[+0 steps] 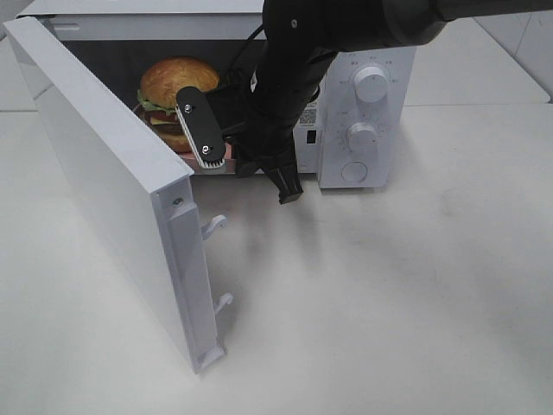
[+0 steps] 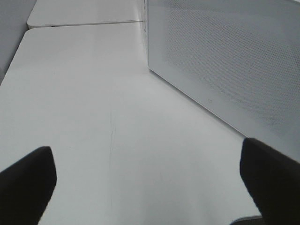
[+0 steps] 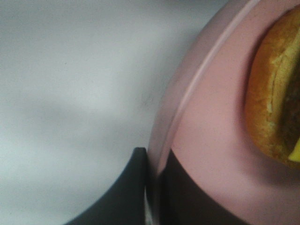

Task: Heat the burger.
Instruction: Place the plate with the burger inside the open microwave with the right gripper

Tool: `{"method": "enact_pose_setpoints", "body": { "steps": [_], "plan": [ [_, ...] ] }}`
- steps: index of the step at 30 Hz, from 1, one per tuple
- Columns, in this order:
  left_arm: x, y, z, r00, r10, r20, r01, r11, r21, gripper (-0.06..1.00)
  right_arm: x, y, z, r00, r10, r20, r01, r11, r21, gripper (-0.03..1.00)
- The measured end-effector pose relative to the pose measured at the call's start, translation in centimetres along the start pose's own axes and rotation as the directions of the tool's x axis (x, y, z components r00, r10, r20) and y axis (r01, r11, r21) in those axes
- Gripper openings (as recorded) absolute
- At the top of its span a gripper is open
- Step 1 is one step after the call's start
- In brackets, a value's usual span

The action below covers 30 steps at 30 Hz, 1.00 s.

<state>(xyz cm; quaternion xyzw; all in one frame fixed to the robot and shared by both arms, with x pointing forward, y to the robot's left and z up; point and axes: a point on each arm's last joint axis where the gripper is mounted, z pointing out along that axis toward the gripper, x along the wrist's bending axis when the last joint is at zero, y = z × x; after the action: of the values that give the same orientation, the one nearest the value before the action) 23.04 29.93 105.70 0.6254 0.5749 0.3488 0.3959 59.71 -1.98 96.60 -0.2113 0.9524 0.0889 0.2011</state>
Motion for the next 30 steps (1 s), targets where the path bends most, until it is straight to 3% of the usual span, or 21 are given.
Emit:
{"method": "enact_pose_setpoints", "body": {
  "steps": [30],
  "plan": [
    [0.0, 0.0, 0.0, 1.000, 0.000, -0.001, 0.000, 1.000, 0.000, 0.99, -4.9, -0.2, 4.5, 0.995, 0.060, 0.086, -0.067, 0.994, 0.084, 0.04]
  ]
}}
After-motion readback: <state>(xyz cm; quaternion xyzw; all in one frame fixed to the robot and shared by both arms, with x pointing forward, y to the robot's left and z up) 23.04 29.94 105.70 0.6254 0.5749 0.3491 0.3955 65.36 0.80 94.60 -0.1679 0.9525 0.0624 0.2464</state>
